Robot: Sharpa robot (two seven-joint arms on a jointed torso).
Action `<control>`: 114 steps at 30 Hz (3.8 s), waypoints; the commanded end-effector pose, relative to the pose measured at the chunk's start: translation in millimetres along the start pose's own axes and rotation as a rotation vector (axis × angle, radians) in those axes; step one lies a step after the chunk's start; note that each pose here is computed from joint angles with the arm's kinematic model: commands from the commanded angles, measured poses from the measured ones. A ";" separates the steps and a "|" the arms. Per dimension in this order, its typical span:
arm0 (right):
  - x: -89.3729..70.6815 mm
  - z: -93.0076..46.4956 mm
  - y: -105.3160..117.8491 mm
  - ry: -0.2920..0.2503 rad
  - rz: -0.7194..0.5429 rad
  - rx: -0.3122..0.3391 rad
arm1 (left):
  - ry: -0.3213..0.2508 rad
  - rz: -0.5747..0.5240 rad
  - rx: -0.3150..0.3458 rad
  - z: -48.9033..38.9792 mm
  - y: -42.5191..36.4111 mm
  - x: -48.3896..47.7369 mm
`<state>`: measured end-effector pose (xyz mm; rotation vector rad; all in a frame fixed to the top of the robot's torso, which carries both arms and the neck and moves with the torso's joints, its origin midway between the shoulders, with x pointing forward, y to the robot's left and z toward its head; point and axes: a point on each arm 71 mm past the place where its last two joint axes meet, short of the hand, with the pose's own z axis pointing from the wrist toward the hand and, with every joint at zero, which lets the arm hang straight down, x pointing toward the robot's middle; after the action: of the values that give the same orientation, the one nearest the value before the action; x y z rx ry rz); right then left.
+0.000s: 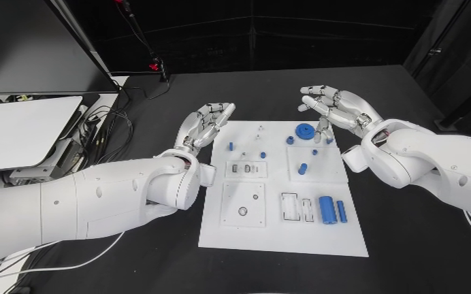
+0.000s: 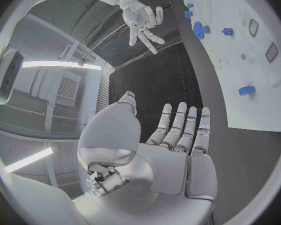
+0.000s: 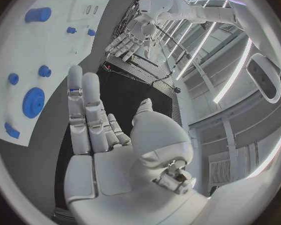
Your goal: Assemble the parts on the task board
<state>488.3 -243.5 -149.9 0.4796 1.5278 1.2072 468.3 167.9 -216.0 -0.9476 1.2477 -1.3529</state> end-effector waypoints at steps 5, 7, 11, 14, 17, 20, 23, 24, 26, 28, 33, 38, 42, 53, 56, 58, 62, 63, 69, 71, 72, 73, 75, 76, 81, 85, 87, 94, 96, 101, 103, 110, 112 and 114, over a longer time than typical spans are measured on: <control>-3.6 9.4 5.4 0.029 -0.291 -0.025 | 0.009 -0.003 0.353 -3.2 -25.9 1.5; -3.6 11.7 5.6 0.027 -0.356 -0.027 | 0.009 -0.003 0.352 -3.3 -25.9 1.2; -1.6 16.4 5.2 0.049 -0.498 -0.038 | 0.009 -0.002 0.352 -3.2 -25.7 0.9; 1.8 20.7 4.7 0.076 -0.603 -0.050 | 0.009 -0.002 0.352 -3.0 -25.5 0.9; 5.0 24.5 4.3 0.098 -0.708 -0.062 | 0.011 -0.003 0.352 -2.4 -25.3 1.7; 8.0 27.8 3.2 0.118 -0.794 -0.060 | 0.012 -0.004 0.352 -2.4 -25.4 2.3; 10.9 30.9 2.1 0.135 -0.859 -0.051 | 0.012 -0.004 0.352 -2.2 -25.2 2.2; 11.5 31.6 1.9 0.138 -0.869 -0.050 | 0.012 -0.004 0.351 -2.2 -25.2 2.1; 13.3 33.6 1.5 0.146 -0.899 -0.044 | 0.011 -0.004 0.351 -2.1 -25.1 1.9; 15.2 35.9 0.9 0.153 -0.923 -0.037 | 0.011 -0.003 0.351 -2.1 -25.0 1.6; 20.7 44.1 -2.2 0.179 -0.963 0.002 | 0.010 -0.002 0.349 -2.1 -24.8 1.1; 24.0 49.5 -5.2 0.199 -0.983 0.037 | 0.009 -0.002 0.348 -2.1 -24.7 0.7; 27.1 53.9 -6.8 0.210 -0.995 0.054 | 0.008 -0.001 0.347 -2.1 -24.6 0.1; 37.7 61.4 -12.5 0.263 -1.038 0.083 | 0.007 0.001 0.345 -1.8 -24.3 -0.3; 41.5 62.5 -13.9 0.280 -1.056 0.079 | 0.005 0.003 0.345 -1.3 -24.0 -0.9; 43.5 63.6 -14.9 0.288 -1.064 0.080 | 0.005 0.003 0.345 -1.1 -23.9 -0.7; 46.9 65.8 -18.6 0.313 -1.081 0.100 | 0.007 0.002 0.346 -0.7 -23.9 0.6; 47.7 66.4 -19.5 0.319 -1.084 0.106 | 0.008 0.001 0.346 -0.6 -24.0 0.9; 50.7 70.9 -22.3 0.316 -1.093 0.131 | 0.009 0.000 0.344 -0.9 -24.2 1.6; 51.4 72.5 -23.3 0.312 -1.096 0.145 | 0.009 -0.001 0.343 -1.0 -24.2 1.7; 51.6 73.1 -23.8 0.311 -1.098 0.152 | 0.009 -0.001 0.343 -1.0 -24.2 1.8; 51.7 73.4 -24.0 0.311 -1.099 0.155 | 0.009 -0.001 0.343 -1.0 -24.2 1.8; 52.0 74.0 -25.2 0.312 -1.101 0.168 | 0.010 -0.002 0.342 -1.1 -24.2 2.2; 52.2 74.1 -26.2 0.313 -1.103 0.176 | 0.011 -0.002 0.342 -1.1 -24.3 2.4; 54.9 73.0 -31.1 0.326 -1.104 0.202 | 0.010 -0.001 0.341 -1.1 -24.3 2.4; 58.7 73.2 -34.3 0.334 -1.102 0.212 | 0.010 -0.001 0.340 -0.8 -24.1 2.2; 60.5 73.7 -35.2 0.338 -1.102 0.215 | 0.009 -0.001 0.339 -0.8 -24.0 2.1; 64.6 74.8 -36.2 0.341 -1.099 0.210 | 0.008 0.001 0.337 -0.6 -23.7 1.4; 64.9 75.0 -36.2 0.337 -1.096 0.207 | 0.007 0.002 0.336 -0.6 -23.6 1.0; 65.1 75.3 -36.3 0.331 -1.092 0.205 | 0.007 0.002 0.335 -0.6 -23.4 0.6; 65.1 75.4 -36.6 0.332 -1.091 0.207 | 0.006 0.002 0.334 -0.5 -23.3 0.4; 65.0 75.4 -34.8 0.310 -1.083 0.181 | 0.005 0.003 0.332 -0.4 -23.1 -0.1; 64.5 75.3 -33.1 0.289 -1.078 0.160 | 0.005 0.003 0.331 -0.5 -23.1 -0.1; 63.9 75.3 -31.1 0.265 -1.073 0.137 | 0.005 0.003 0.331 -0.6 -23.1 -0.3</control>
<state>544.3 -173.5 -202.6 -0.4284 1.7668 0.2898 471.3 168.3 -216.4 -0.9446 1.2445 -1.3476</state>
